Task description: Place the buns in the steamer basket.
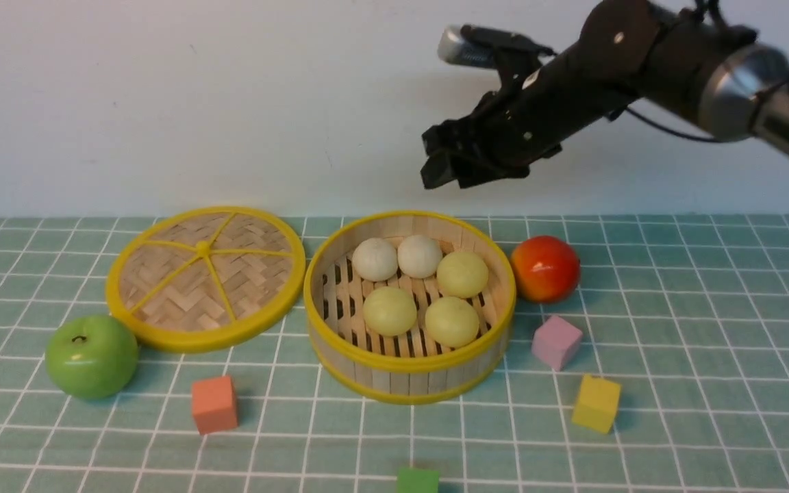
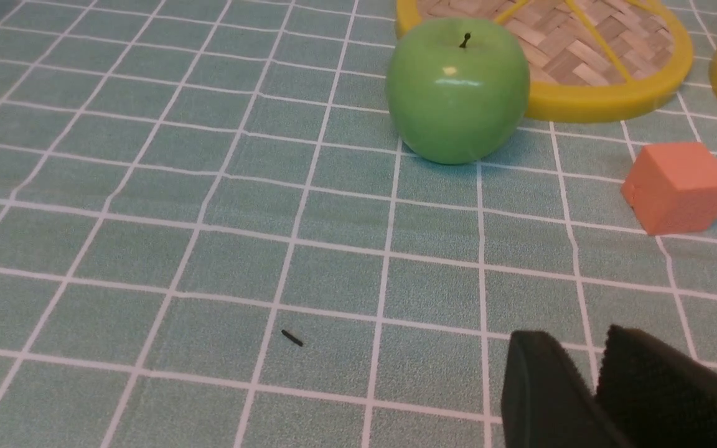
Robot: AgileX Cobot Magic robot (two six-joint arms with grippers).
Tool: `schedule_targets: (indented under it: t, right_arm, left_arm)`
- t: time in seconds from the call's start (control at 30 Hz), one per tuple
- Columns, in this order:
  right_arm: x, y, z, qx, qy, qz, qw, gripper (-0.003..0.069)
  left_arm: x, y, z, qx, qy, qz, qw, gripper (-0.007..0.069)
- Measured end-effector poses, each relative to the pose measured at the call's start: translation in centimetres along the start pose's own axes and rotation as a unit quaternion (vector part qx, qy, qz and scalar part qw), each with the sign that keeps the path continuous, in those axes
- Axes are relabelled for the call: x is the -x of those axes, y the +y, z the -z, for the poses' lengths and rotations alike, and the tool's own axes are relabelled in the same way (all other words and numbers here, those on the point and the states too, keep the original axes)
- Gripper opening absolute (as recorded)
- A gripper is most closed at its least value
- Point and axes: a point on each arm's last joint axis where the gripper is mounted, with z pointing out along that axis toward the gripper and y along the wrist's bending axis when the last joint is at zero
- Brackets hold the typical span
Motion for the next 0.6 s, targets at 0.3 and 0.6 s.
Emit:
schedule_targets:
  t: [0.3,0.6]
  right_arm:
    - [-0.3,5.0,14.5,-0.045,-0.026,0.039,0.998,0.0088]
    - [-8.6,8.5,21.6,-0.085,-0.005,0.052,0.995,-0.0015]
  left_arm:
    - [0.0,0.0,0.0,0.000,0.000,0.000,1.000,0.0165]
    - [0.0,0.0,0.0,0.000,0.000,-0.001,1.000,0.0165]
